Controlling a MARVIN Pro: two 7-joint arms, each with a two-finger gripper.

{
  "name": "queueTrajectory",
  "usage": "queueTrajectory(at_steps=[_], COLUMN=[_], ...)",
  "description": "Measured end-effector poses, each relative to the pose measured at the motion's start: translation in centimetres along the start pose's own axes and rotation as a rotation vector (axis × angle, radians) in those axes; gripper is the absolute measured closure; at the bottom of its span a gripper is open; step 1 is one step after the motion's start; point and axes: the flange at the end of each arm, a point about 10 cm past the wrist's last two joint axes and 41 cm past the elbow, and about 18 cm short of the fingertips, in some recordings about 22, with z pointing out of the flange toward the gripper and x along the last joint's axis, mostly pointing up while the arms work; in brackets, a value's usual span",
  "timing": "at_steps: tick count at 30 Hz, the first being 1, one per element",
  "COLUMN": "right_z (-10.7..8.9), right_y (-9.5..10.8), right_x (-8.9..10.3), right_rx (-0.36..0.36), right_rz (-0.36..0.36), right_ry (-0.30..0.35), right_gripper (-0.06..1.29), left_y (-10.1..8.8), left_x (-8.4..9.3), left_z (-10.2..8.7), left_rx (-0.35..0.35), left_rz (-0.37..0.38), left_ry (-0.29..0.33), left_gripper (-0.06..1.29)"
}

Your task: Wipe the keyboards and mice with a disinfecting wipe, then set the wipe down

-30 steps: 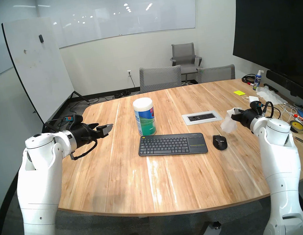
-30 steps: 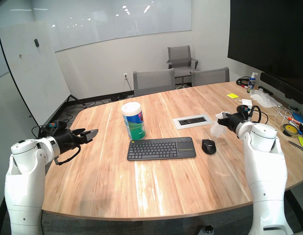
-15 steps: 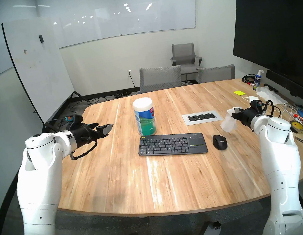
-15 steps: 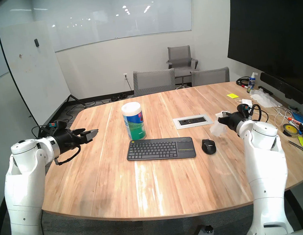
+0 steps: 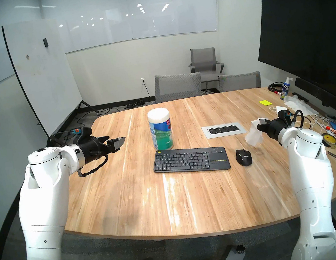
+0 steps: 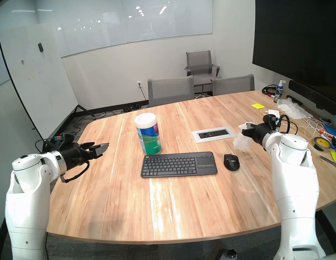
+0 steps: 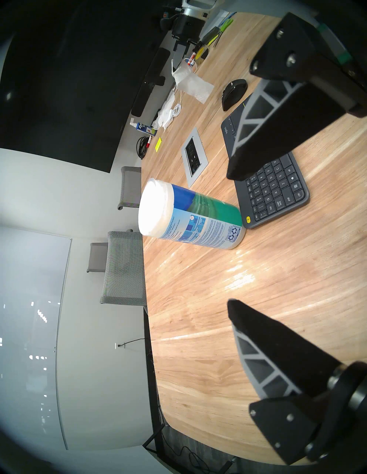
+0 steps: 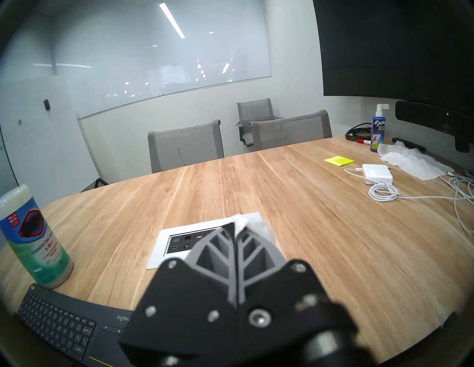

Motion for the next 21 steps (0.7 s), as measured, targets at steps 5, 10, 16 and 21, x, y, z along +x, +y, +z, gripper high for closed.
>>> queueTrajectory(at_steps=[5, 10, 16, 21], right_z=[-0.04, -0.08, -0.1, -0.11], right_y=[0.01, 0.04, 0.06, 0.09], right_x=[-0.18, -0.32, -0.36, -0.31], right_rx=[0.007, 0.011, 0.012, 0.013], right_rz=[0.011, 0.018, 0.021, 0.021], right_ry=[-0.025, -0.043, -0.049, -0.047], right_gripper=[1.25, 1.25, 1.25, 1.25], left_y=[0.0, 0.0, 0.0, 0.0], left_x=[0.0, 0.0, 0.0, 0.0], left_z=[0.0, 0.0, 0.0, 0.0], left_rx=[0.0, 0.0, 0.0, 0.0], left_rz=[0.0, 0.0, 0.0, 0.0], left_ry=[0.0, 0.0, 0.0, 0.0], left_gripper=[-0.04, -0.04, -0.04, -0.04])
